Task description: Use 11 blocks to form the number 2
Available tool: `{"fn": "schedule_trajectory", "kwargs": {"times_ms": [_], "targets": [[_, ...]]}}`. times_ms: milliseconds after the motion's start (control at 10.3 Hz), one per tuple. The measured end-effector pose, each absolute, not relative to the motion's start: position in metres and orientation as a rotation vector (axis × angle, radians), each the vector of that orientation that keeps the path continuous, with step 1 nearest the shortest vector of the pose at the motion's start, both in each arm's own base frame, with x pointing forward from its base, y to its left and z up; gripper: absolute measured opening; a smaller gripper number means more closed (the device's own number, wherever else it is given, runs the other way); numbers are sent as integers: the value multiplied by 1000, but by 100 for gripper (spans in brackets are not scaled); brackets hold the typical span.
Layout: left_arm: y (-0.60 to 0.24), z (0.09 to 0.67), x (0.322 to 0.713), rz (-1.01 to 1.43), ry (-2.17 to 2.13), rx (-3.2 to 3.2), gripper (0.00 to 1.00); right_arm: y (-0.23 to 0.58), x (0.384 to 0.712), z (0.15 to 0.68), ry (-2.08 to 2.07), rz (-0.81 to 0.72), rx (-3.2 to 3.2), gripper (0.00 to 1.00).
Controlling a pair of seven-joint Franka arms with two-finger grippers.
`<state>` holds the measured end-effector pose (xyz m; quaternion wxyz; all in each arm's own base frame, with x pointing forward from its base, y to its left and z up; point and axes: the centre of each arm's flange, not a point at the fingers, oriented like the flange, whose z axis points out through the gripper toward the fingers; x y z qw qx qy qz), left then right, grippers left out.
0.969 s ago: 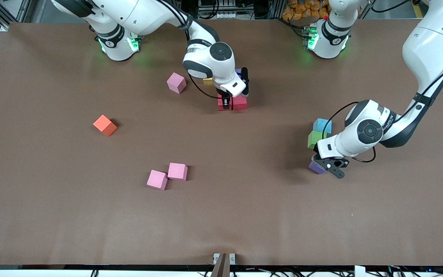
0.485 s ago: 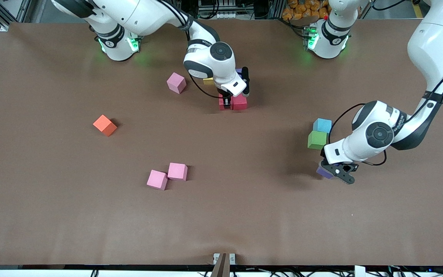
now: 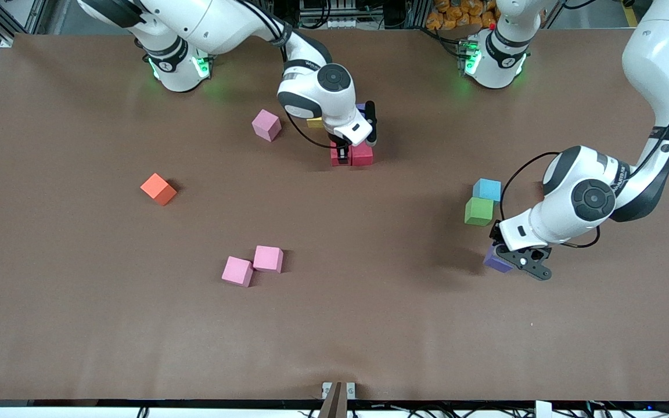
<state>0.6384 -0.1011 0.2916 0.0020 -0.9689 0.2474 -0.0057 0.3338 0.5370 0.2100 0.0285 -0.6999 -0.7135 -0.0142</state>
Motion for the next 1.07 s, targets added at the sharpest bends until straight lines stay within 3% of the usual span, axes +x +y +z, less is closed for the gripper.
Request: {"fn": "schedule_trajectory", "kwargs": {"times_ms": [776, 1066], "targets": [[-123, 335, 629, 139, 213, -3058, 55, 537, 335, 210, -2210, -59, -2154, 61], [-164, 353, 611, 207, -178, -3082, 55, 537, 335, 209, -2209, -60, -2156, 72]]}}
